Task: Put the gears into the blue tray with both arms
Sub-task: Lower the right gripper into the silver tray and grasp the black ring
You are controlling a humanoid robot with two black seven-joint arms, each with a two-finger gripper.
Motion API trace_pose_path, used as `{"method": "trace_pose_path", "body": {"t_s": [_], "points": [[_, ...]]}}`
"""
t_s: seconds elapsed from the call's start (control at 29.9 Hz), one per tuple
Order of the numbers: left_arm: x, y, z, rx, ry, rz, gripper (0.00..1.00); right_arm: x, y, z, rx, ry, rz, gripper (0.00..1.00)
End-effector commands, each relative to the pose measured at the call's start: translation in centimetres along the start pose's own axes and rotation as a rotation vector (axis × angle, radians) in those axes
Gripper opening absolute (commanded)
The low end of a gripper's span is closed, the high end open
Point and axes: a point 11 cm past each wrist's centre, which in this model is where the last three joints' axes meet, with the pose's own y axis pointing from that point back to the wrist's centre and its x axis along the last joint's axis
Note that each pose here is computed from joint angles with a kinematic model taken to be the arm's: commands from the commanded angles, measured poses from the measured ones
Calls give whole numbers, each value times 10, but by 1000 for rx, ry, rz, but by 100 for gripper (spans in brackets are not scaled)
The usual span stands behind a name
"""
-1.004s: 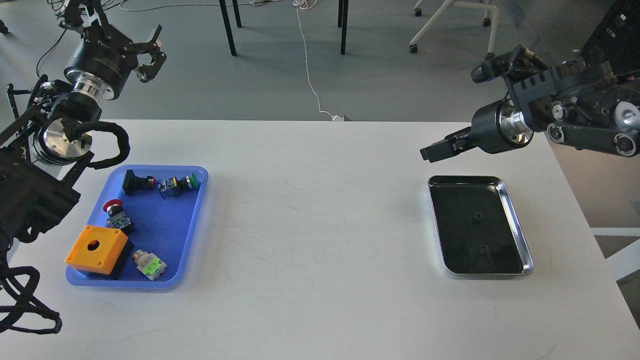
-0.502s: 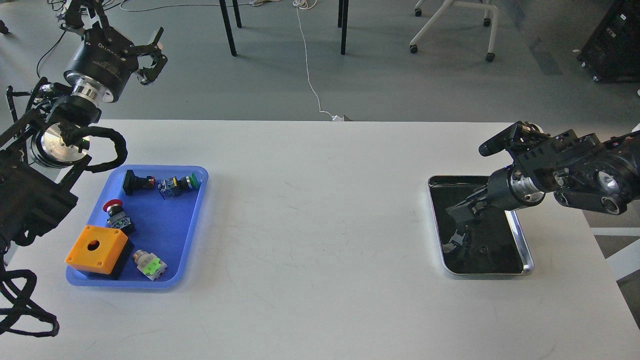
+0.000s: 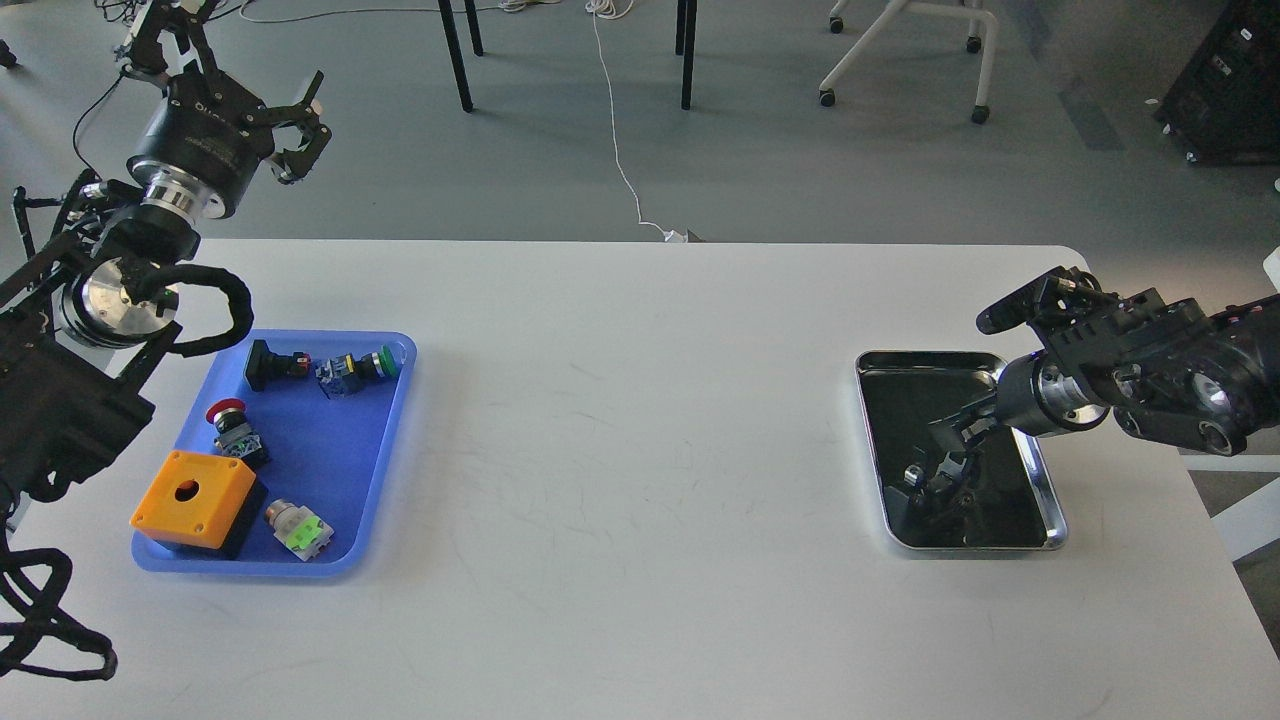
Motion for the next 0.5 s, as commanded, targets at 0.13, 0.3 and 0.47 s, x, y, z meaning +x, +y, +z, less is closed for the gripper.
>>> {"method": "trace_pose_path", "body": {"t_s": [0.13,0.3,0.47], "points": [[0,0,0,0,1,0,98,-7,-6,-4,9,-11,-9,54],[2,1,1,-1,0,4,98,-9,-6,-2,-1,-13,-10,49],[3,1,2,-7,4,8,98,-11,-8,-2,-3,-13,-11,34]]}}
